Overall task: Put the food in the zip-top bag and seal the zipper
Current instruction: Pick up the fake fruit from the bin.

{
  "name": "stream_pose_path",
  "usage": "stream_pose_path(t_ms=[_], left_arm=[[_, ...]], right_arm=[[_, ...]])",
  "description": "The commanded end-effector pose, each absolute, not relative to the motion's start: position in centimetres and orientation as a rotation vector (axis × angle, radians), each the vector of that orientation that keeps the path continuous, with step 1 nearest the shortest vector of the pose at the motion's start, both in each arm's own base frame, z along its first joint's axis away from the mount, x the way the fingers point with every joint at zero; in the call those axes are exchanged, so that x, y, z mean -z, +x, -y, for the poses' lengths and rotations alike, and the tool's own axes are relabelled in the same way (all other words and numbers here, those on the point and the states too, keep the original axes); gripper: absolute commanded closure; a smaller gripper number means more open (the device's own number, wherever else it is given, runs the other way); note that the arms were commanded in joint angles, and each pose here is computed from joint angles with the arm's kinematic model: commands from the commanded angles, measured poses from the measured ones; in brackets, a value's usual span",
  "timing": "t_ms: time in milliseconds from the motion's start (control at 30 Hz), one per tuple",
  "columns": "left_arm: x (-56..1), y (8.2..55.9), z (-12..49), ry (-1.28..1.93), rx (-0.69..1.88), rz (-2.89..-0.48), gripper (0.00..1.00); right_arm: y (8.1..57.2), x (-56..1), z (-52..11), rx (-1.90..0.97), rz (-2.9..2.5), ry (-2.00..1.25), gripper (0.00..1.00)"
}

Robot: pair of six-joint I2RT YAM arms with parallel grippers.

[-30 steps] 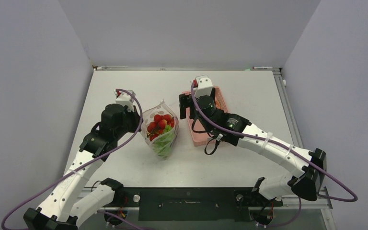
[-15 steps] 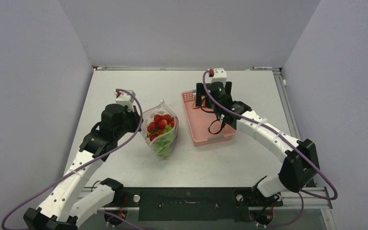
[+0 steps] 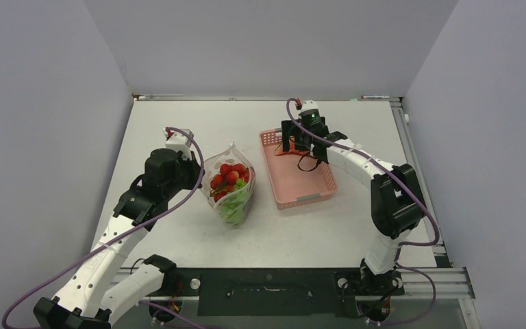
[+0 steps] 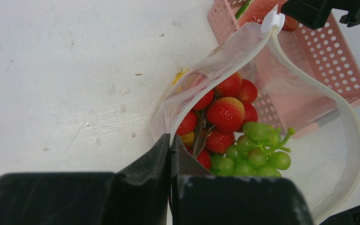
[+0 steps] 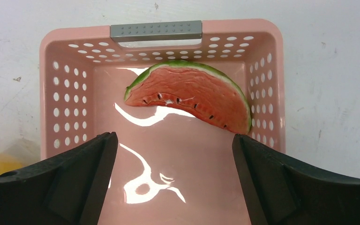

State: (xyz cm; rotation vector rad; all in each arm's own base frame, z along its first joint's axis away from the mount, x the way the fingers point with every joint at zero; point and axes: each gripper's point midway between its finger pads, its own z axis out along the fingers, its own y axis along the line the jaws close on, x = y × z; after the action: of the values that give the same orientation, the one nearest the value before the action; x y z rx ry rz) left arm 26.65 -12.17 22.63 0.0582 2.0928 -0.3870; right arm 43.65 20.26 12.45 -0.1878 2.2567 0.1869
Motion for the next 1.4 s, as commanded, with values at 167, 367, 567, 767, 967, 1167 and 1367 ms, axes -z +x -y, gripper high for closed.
stream_pose_path(t_ms=[167, 367, 567, 767, 967, 1167, 1367], left_arm=[[-25.2, 27.1, 12.6, 0.073, 0.423, -2.006, 1.00], [-25.1, 27.1, 12.9, 0.081, 0.434, -2.014, 1.00], [-25.0, 27.1, 13.0, 0.084, 0.438, -2.016, 1.00], [-25.0, 27.2, 12.9, 0.082, 0.434, -2.018, 1.00], [-24.9, 27.2, 13.0, 0.084, 0.436, -2.022, 1.00], [-24.8, 27.2, 12.9, 0.081, 0.431, -2.022, 1.00], [-24.9, 27.2, 12.9, 0.081, 0.433, -2.020, 1.00]], right_arm=[[47.6, -13.5, -21.4, -0.278, -2.173, -0.291, 0.00], [48.9, -12.7, -21.5, -0.273, -2.173, -0.297, 0.00], [50.4, -11.4, -21.8, -0.248, -2.179, -0.295, 0.00], [51.5, -10.7, -21.7, -0.219, -2.166, -0.276, 0.04], [52.1, -9.8, -21.3, -0.181, -2.170, -0.268, 0.05], [51.9, -8.2, -21.1, -0.162, -2.201, -0.263, 0.05], [50.4, -7.6, -20.7, -0.176, -2.223, -0.257, 0.05]])
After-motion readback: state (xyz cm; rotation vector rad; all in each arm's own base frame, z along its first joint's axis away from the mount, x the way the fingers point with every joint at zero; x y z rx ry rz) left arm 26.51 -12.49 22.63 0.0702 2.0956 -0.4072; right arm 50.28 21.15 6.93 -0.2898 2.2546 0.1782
